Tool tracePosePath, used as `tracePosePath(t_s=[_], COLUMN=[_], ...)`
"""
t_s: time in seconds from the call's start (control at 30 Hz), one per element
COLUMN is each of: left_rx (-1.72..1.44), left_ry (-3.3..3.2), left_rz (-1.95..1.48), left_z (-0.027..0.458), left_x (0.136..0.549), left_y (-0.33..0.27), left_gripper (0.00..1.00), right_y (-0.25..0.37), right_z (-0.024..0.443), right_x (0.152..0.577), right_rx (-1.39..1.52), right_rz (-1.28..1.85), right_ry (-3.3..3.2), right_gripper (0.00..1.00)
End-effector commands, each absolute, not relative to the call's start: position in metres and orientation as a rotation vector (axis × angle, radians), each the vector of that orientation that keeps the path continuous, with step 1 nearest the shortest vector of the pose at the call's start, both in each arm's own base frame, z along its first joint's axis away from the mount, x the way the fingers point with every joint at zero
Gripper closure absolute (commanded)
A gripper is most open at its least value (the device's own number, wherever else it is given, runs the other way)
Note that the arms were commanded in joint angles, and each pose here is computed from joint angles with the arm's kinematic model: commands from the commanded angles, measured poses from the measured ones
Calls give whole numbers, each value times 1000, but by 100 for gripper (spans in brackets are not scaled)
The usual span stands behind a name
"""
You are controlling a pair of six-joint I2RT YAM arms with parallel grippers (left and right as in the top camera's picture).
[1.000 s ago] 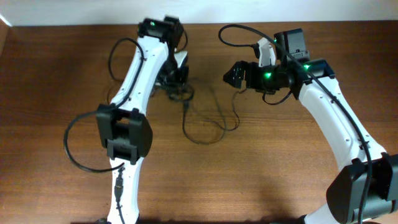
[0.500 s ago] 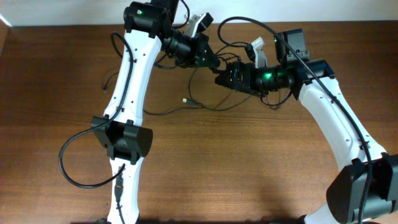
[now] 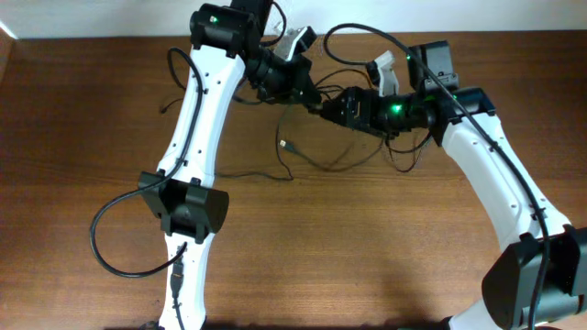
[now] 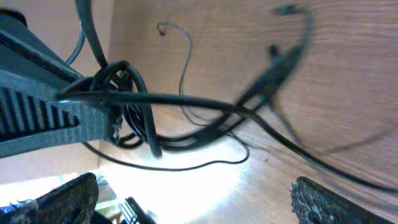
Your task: Untangle cables
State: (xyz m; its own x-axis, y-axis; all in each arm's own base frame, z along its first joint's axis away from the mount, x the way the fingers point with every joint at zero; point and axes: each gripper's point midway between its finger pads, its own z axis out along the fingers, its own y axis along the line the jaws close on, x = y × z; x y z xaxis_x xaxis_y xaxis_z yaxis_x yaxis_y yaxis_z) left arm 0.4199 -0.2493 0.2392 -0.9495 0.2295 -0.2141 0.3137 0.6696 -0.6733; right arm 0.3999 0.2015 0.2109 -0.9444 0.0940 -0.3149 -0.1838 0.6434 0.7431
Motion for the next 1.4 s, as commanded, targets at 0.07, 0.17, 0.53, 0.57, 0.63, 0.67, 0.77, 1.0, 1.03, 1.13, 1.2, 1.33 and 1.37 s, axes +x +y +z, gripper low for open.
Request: tracePosePath(t_s=[0.07,0.17,0.53,0.57,0.63,0.67,0.77,1.0,1.03,1.13,1.2,1.33,1.37], left_rx=[368,380,394,395,400,401,405,405,405,403,401,397,396], left_ry=[2805,2778,2773,2773,2768,2767,2764,2765,2764,2766,2771,2775,2777], left_rz=[-1030,-1180,-1318,-1318,-1311,-1310,-1311,-1311,-1311,-1313,-1315,-1319,-1319], left_z=[235,246,255,255,255,255,255,255,255,255,255,255,255], left_x=[427,420,406,406,407,407,407,407,407,407,406,405,404], left_y=[-238,-250,-262,-262,-262,-262,-263,-263,-263,-263,-263,-263,-263], left_gripper=[100,100,100,100,100,100,100,100,100,100,100,100,100], right_y=[184,181,175,176,181,184,195,203,203,188,172,140,134], right_z=[206,201,194,194,195,195,196,198,198,186,175,158,155], right_x=[408,411,415,415,413,411,406,407,407,411,412,411,411], right_rx=[-2,15,37,36,18,9,-25,-56,-56,3,56,182,226], right_rz=[1163,1091,1000,1004,1018,1022,1035,1033,1032,894,760,511,467], right_ry=[2542,2557,2569,2569,2571,2573,2577,2561,2561,2600,2636,2696,2700], right_gripper=[0,0,0,0,0,0,0,0,0,0,0,0,0])
